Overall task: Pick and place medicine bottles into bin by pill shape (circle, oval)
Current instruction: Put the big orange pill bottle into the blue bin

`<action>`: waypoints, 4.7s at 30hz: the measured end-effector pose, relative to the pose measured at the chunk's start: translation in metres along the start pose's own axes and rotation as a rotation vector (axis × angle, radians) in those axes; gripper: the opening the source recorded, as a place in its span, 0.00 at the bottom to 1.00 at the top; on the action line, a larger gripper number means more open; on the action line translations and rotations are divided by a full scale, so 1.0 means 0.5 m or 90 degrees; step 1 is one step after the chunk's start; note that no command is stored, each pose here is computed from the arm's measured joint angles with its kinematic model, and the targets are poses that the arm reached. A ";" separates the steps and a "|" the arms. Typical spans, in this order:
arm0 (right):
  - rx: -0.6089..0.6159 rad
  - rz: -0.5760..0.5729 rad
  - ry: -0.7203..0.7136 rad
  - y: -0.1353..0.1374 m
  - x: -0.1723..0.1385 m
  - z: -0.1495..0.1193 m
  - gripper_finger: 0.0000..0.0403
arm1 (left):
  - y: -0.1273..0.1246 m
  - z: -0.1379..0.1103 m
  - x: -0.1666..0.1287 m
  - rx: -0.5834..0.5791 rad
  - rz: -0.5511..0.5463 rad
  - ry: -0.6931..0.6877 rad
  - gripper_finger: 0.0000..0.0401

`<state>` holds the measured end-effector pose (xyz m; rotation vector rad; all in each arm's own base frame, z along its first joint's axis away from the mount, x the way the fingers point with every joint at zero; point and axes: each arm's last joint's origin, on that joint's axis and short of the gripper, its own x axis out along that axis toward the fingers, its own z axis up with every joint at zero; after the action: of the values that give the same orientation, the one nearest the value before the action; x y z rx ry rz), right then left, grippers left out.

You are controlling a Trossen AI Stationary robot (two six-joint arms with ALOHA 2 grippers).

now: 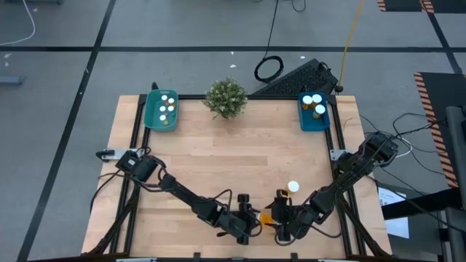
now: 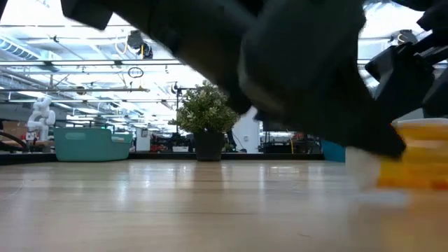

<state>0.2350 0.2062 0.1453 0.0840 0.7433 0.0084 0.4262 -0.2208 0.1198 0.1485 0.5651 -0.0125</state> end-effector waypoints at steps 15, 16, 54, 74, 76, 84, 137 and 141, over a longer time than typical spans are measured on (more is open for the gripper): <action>0.037 -0.001 -0.008 -0.025 0.015 0.026 0.70 | 0.027 0.070 -0.071 0.083 0.034 -0.006 0.52; 0.033 -0.001 -0.009 -0.026 0.016 0.027 0.68 | 0.029 0.072 -0.072 0.086 0.035 -0.007 0.52; -0.177 0.033 -0.228 -0.039 -0.078 0.139 0.44 | 0.057 0.152 -0.268 0.023 0.266 -0.016 0.91; -0.170 0.052 -0.488 -0.039 -0.143 0.223 0.44 | 0.002 0.143 -0.294 -0.097 0.105 -0.436 0.84; -0.158 0.059 -0.505 -0.036 -0.145 0.225 0.44 | 0.005 0.147 -0.295 -0.091 0.090 -0.453 0.84; -0.142 0.051 -0.527 -0.034 -0.135 0.228 0.44 | 0.036 0.163 -0.280 -0.085 0.056 -0.484 0.84; -0.051 0.087 -0.639 -0.031 -0.171 0.249 0.44 | 0.072 0.185 -0.269 -0.070 0.100 -0.488 0.99; -0.022 0.099 -0.633 -0.034 -0.168 0.250 0.44 | 0.086 0.189 -0.260 -0.111 0.054 -0.499 0.99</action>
<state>0.2574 0.1771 0.2923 0.1003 -0.2580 0.1195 0.3691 -0.1958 0.2741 -0.0089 -0.2234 0.0598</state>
